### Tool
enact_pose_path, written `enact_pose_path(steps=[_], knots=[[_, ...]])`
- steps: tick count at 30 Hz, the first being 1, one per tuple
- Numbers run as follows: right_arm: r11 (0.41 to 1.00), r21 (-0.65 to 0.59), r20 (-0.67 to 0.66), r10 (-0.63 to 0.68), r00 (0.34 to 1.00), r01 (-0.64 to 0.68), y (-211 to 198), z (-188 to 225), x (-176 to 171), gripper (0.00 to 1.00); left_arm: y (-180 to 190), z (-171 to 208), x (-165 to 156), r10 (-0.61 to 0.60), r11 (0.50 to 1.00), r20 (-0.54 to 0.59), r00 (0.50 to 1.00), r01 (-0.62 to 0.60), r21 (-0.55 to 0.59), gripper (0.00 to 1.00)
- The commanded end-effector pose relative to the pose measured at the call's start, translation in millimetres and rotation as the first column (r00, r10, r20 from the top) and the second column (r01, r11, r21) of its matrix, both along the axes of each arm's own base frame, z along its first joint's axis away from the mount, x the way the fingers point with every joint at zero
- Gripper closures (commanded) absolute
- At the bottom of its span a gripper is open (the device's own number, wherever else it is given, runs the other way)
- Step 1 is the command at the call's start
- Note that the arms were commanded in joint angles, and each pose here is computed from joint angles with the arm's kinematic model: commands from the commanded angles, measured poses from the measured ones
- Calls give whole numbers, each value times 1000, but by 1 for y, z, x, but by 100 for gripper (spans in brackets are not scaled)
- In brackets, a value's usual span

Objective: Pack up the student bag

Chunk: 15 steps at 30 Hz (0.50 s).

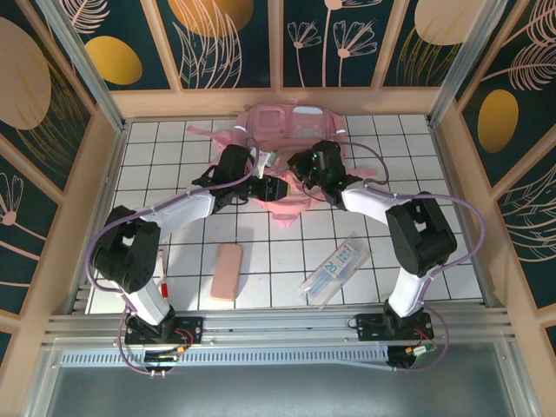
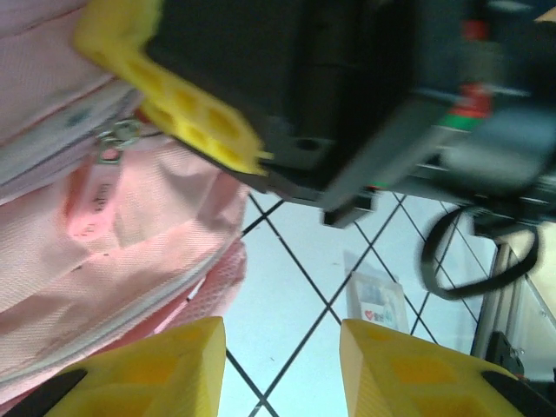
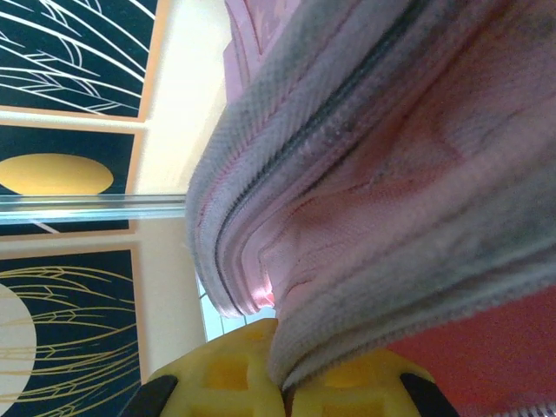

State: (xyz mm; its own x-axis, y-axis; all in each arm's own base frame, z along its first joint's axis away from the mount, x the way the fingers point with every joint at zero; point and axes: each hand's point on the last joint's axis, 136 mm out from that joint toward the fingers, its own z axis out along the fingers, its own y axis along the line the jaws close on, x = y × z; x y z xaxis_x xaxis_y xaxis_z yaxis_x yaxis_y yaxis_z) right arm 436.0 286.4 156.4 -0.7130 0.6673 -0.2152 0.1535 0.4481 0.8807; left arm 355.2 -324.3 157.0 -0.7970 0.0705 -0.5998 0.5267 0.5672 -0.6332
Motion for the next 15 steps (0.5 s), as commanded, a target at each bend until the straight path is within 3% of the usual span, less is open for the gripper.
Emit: enact_pose_path(steps=[1, 6, 15], knots=[[995, 43, 56, 85, 995, -87, 15, 38, -13, 100, -1, 12, 25, 77, 997, 14, 997, -76, -33, 61], [994, 45, 52, 94, 994, -96, 14, 41, -19, 100, 6, -1, 37, 148, 989, 8, 989, -148, 22, 56], [993, 46, 57, 106, 993, -108, 16, 52, -19, 100, 1, -19, 41, 151, 989, -37, 988, -150, 9, 57]])
